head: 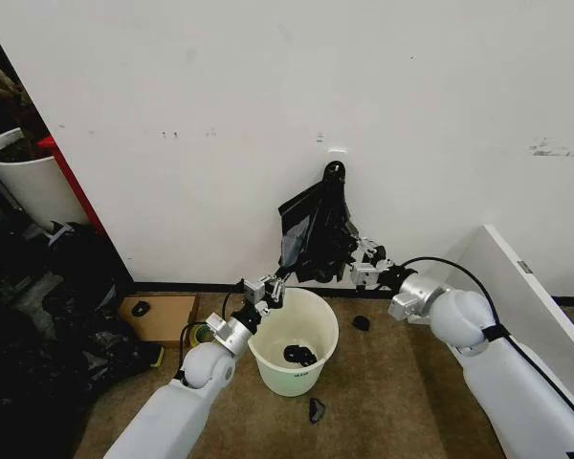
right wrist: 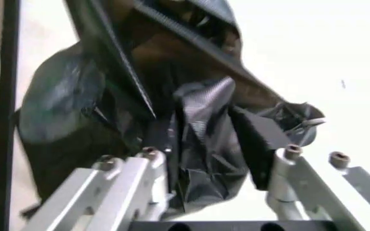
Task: Place the garbage bag over the trash bin.
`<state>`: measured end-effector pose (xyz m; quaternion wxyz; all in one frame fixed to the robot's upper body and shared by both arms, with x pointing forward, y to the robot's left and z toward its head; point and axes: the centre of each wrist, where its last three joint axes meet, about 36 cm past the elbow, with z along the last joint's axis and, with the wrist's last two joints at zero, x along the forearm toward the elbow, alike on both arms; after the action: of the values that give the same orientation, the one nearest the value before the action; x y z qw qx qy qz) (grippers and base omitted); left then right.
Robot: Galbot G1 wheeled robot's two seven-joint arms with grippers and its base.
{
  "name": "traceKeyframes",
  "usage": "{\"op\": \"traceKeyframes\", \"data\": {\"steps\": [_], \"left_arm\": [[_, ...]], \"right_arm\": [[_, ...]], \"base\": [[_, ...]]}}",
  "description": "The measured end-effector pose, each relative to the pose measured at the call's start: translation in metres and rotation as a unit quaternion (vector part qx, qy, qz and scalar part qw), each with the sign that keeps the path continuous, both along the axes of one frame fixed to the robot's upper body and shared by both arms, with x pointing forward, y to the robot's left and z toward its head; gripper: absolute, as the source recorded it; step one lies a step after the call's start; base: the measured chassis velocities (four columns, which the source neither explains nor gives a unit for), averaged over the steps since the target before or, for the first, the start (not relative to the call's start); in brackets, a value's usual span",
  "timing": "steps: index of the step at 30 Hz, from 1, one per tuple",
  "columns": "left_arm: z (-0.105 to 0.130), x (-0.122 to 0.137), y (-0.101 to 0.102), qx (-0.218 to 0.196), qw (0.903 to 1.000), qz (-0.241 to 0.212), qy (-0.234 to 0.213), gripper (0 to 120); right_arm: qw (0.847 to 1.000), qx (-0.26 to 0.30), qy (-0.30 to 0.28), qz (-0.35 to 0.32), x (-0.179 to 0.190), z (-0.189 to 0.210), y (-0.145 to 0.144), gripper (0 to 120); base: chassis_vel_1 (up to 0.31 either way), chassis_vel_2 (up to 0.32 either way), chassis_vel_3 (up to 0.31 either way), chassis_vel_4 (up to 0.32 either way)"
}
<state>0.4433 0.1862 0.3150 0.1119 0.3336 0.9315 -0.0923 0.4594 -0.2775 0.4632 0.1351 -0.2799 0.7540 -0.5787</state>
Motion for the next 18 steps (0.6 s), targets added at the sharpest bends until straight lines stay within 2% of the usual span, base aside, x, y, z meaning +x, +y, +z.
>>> {"op": "traceKeyframes", "data": {"steps": [1, 4, 7, 8, 9, 10, 11, 13, 14, 15, 16, 17, 18], "left_arm": [[0.000, 0.000, 0.000, 0.000, 1.0000, 0.000, 0.000, 0], [-0.001, -0.001, 0.000, 0.002, 1.0000, 0.000, 0.000, 0], [-0.001, -0.001, 0.000, 0.003, 1.0000, -0.001, 0.001, 0], [-0.001, -0.001, 0.000, 0.003, 1.0000, -0.001, 0.001, 0], [-0.001, -0.001, 0.000, 0.003, 1.0000, -0.001, 0.001, 0], [-0.001, -0.001, 0.001, 0.004, 1.0000, -0.001, 0.000, 0], [-0.001, -0.001, 0.001, 0.004, 1.0000, -0.001, 0.000, 0], [-0.002, 0.000, 0.001, 0.005, 1.0000, -0.001, 0.000, 0], [-0.002, 0.000, 0.001, 0.006, 1.0000, -0.002, 0.001, 0], [-0.002, 0.001, 0.001, 0.006, 1.0000, -0.002, 0.001, 0], [-0.002, 0.001, 0.001, 0.006, 1.0000, -0.002, 0.001, 0], [-0.002, 0.001, 0.001, 0.007, 1.0000, -0.003, 0.001, 0], [-0.002, 0.004, 0.000, 0.008, 1.0000, -0.004, 0.000, 0]], "right_arm": [[1.000, 0.000, 0.000, 0.000, 0.000, 0.000, 0.000, 26], [0.999, 0.052, -0.004, -0.001, -0.004, -0.009, 0.006, 15], [0.991, 0.135, 0.014, -0.014, -0.010, -0.022, 0.015, 4], [0.991, 0.135, 0.014, -0.014, -0.010, -0.022, 0.015, 4], [0.983, 0.179, 0.026, -0.022, -0.012, -0.027, 0.019, 0], [0.969, 0.239, 0.043, -0.039, -0.015, -0.034, 0.026, 0], [0.960, 0.272, 0.055, -0.049, -0.016, -0.037, 0.029, 0], [0.919, 0.376, 0.097, -0.074, -0.019, -0.046, 0.040, 0], [0.897, 0.419, 0.117, -0.082, -0.020, -0.049, 0.045, 0], [0.882, 0.444, 0.130, -0.085, -0.021, -0.050, 0.047, 0], [0.882, 0.444, 0.130, -0.085, -0.021, -0.050, 0.047, 0], [0.859, 0.482, 0.149, -0.088, -0.022, -0.053, 0.050, 0], [0.804, 0.557, 0.188, -0.085, -0.023, -0.059, 0.055, 0]], "base": [[0.000, 0.000, 0.000, 0.000], [0.000, 0.000, 0.000, 0.000], [0.000, 0.000, 0.000, 0.000], [0.000, 0.000, 0.000, 0.000], [0.000, 0.000, 0.000, 0.000], [0.000, 0.000, 0.000, 0.000], [0.000, 0.000, 0.000, 0.000], [0.000, 0.000, 0.000, 0.000], [0.000, 0.000, 0.000, 0.000], [0.000, 0.000, 0.000, 0.000], [0.000, 0.000, 0.000, 0.000], [0.000, 0.000, 0.000, 0.000], [0.000, 0.000, 0.000, 0.000]]}}
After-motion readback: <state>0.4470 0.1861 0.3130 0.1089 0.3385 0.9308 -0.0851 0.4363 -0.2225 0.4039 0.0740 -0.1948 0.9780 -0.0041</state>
